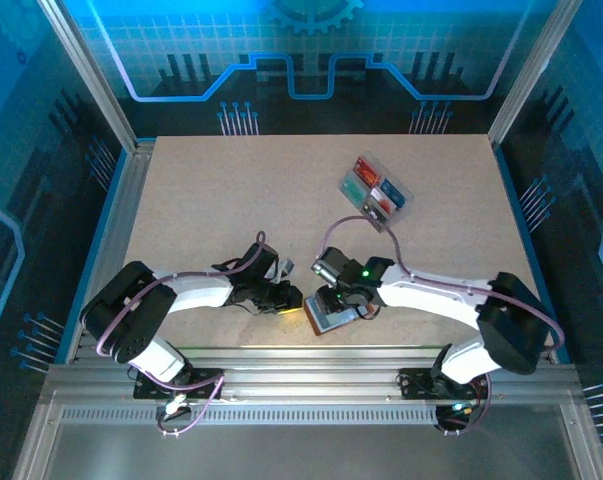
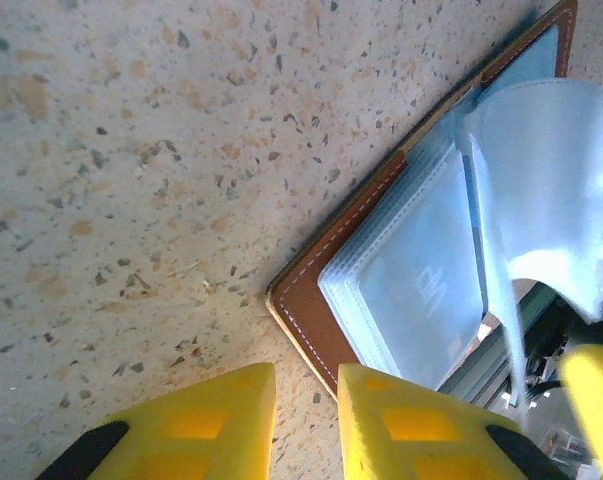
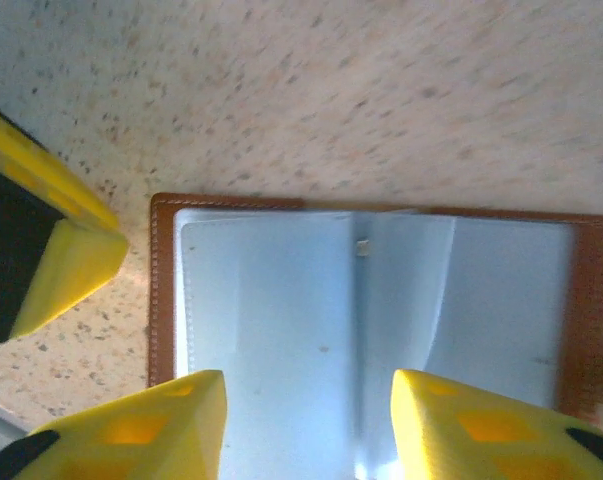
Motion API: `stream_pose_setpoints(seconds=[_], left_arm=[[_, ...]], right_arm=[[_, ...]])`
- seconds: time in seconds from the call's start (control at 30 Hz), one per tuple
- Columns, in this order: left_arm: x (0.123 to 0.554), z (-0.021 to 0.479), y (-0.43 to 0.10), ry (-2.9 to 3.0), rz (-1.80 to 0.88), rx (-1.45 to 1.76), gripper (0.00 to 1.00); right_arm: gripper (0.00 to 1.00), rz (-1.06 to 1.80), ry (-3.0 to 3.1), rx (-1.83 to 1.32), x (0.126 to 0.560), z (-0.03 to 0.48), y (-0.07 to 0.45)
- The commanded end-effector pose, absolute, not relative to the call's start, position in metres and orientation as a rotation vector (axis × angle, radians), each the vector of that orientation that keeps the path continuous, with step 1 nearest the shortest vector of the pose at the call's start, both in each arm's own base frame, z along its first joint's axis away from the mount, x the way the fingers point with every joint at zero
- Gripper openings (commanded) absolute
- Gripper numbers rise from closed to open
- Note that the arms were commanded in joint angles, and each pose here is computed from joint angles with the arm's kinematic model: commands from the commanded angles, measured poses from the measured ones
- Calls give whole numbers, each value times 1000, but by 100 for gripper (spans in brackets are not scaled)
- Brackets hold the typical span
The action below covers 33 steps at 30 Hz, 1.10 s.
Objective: Put the credit cards into the card holder
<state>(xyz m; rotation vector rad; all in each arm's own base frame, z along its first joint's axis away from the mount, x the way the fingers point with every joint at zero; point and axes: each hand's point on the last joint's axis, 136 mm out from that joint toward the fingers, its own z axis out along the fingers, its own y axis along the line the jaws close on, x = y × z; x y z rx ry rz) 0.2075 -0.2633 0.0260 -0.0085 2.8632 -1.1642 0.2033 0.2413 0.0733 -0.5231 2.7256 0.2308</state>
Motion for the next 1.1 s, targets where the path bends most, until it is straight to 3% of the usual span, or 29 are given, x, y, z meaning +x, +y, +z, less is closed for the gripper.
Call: stream_pose_setpoints(seconds=[0.0, 0.1, 0.23, 0.37, 0.53, 0.63, 0.77, 0.8, 0.83, 0.87, 0.9, 1.0, 1.07], left_arm=[[205, 21, -259, 2885, -1142, -8, 25], [205, 20, -260, 2885, -1152, -12, 25], [205, 20, -260, 2886, -1154, -15, 25], [203, 17, -260, 2894, -1156, -14, 25], [202, 12, -261, 2903, -1166, -15, 25], [201, 8, -261, 2907, -1168, -18, 25], [201, 5, -261, 2911, -1169, -23, 25], [200, 5, -261, 2913, -1171, -22, 25], [201, 5, -262, 2911, -1176, -20, 25], [201, 5, -262, 2911, -1177, -24, 25], [201, 4, -262, 2912, -1177, -24, 25], [201, 5, -262, 2909, -1180, -25, 25], [200, 5, -261, 2910, -1179, -25, 25]], right_arm=[[57, -88, 2695, -423, 215, 80, 189], [69, -225, 2696, -381, 220, 76, 170], [70, -271, 2737, -363, 223, 59, 165], [57, -300, 2744, -343, 225, 51, 161], [16, -307, 2750, -353, 224, 51, 161], [1, -282, 2744, -360, 221, 58, 162], [0, -267, 2717, -345, 220, 70, 157], [5, -270, 2715, -343, 221, 71, 156], [16, -276, 2723, -345, 221, 69, 155], [18, -286, 2732, -346, 220, 67, 154], [17, -294, 2736, -355, 220, 65, 154], [3, -286, 2752, -357, 216, 55, 153], [2, -256, 2750, -360, 216, 55, 156]])
